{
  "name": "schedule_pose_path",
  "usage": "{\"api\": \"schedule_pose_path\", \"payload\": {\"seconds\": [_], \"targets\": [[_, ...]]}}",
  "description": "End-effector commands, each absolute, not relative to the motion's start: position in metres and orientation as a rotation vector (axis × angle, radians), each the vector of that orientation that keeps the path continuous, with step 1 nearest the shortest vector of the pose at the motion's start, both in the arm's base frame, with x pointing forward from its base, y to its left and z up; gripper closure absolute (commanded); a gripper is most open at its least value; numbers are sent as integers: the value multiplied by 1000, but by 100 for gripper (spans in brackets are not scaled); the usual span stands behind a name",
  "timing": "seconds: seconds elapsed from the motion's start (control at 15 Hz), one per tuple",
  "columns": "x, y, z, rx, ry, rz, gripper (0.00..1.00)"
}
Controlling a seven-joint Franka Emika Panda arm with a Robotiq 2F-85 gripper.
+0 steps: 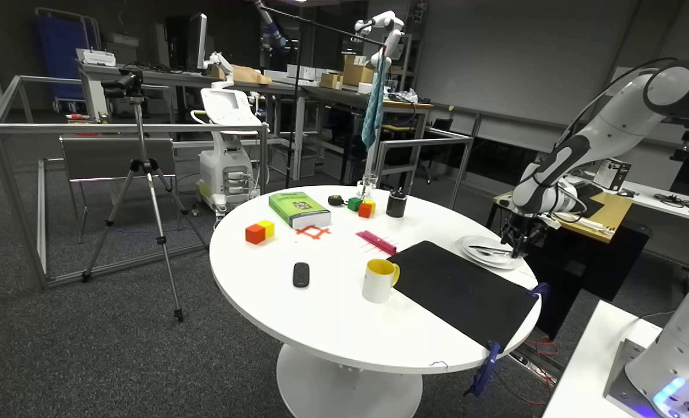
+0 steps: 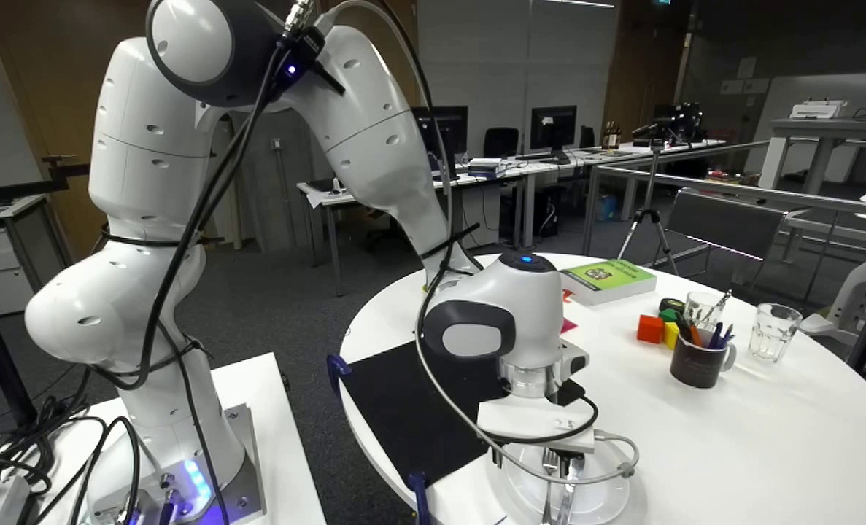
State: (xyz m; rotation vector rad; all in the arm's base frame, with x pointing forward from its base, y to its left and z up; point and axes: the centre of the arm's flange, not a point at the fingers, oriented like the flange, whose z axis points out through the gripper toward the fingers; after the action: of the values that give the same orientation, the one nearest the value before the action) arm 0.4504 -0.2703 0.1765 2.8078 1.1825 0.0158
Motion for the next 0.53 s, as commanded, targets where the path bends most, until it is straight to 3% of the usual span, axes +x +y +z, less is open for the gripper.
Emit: {"api": "schedule_pose_path", "payload": {"seconds": [0.0, 0.13, 0.27, 0.33, 0.47], "targets": [[453, -275, 172, 2788, 1163, 33, 0], [454, -276, 170, 2790, 1162, 27, 1], [455, -277, 170, 2791, 1160, 29, 9], [455, -277, 170, 2791, 1160, 31, 20], [456, -278, 171, 2790, 1158, 35, 21]]}}
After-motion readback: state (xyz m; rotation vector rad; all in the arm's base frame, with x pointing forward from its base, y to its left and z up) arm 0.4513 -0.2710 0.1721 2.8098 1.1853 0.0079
